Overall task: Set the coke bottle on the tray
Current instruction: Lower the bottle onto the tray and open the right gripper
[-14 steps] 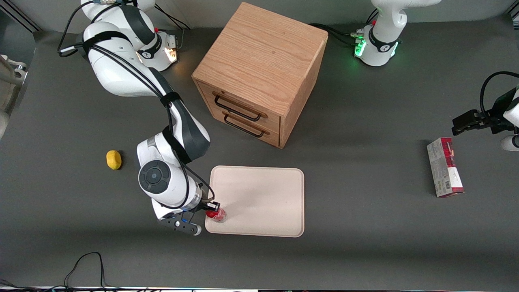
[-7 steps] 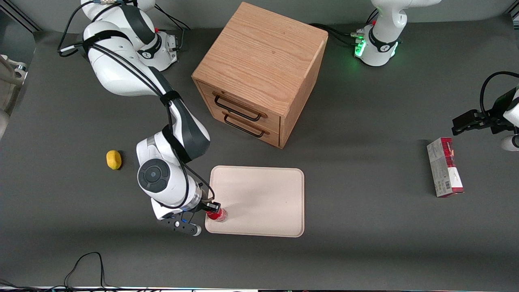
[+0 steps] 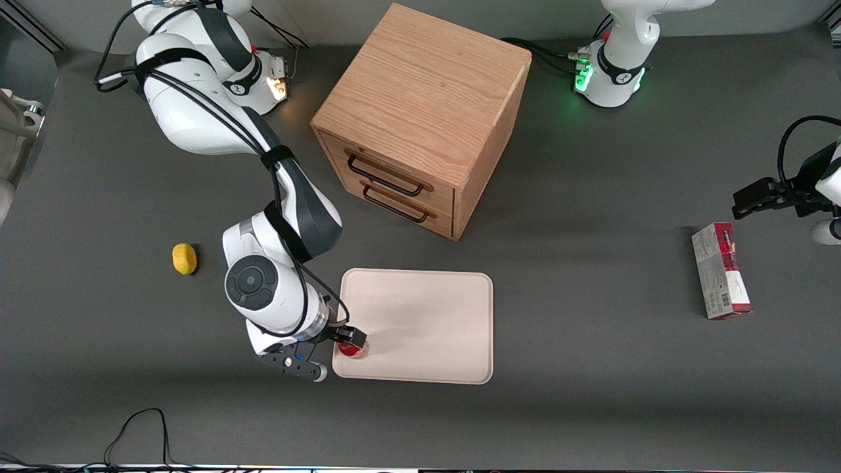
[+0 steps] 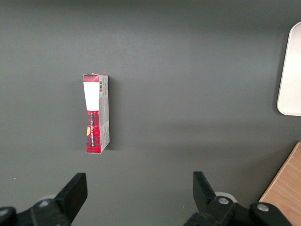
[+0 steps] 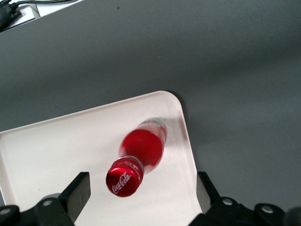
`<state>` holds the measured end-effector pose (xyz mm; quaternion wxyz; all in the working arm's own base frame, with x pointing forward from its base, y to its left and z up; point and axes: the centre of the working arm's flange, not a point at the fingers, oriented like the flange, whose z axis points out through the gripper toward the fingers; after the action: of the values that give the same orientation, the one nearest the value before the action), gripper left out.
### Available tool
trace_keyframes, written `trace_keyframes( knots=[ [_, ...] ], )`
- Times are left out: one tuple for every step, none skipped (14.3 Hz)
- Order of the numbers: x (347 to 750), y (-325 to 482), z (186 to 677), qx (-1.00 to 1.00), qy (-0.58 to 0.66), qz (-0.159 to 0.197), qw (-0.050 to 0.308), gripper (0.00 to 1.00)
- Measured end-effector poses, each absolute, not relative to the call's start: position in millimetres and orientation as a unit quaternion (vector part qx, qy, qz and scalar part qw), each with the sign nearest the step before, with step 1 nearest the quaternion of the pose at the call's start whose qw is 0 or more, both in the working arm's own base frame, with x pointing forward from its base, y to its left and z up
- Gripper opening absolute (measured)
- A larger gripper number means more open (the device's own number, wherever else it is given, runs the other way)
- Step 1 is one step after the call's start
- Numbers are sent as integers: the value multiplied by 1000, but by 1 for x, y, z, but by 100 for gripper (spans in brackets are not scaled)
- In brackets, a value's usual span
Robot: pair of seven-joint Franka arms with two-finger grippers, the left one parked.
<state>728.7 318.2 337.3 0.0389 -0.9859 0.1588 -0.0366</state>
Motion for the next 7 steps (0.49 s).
trace_keyframes(
  knots=[
    [729, 318, 337, -986, 159, -37, 39, 100],
    [729, 318, 337, -986, 159, -37, 39, 100],
    [729, 318, 338, -986, 159, -37, 39, 100],
    [729, 318, 338, -986, 159, -37, 39, 100],
    [729, 318, 338, -986, 159, -37, 39, 100],
    [729, 318, 338, -985, 161, -37, 39, 100],
    [729, 318, 338, -985, 167, -37, 39, 100]
  ],
)
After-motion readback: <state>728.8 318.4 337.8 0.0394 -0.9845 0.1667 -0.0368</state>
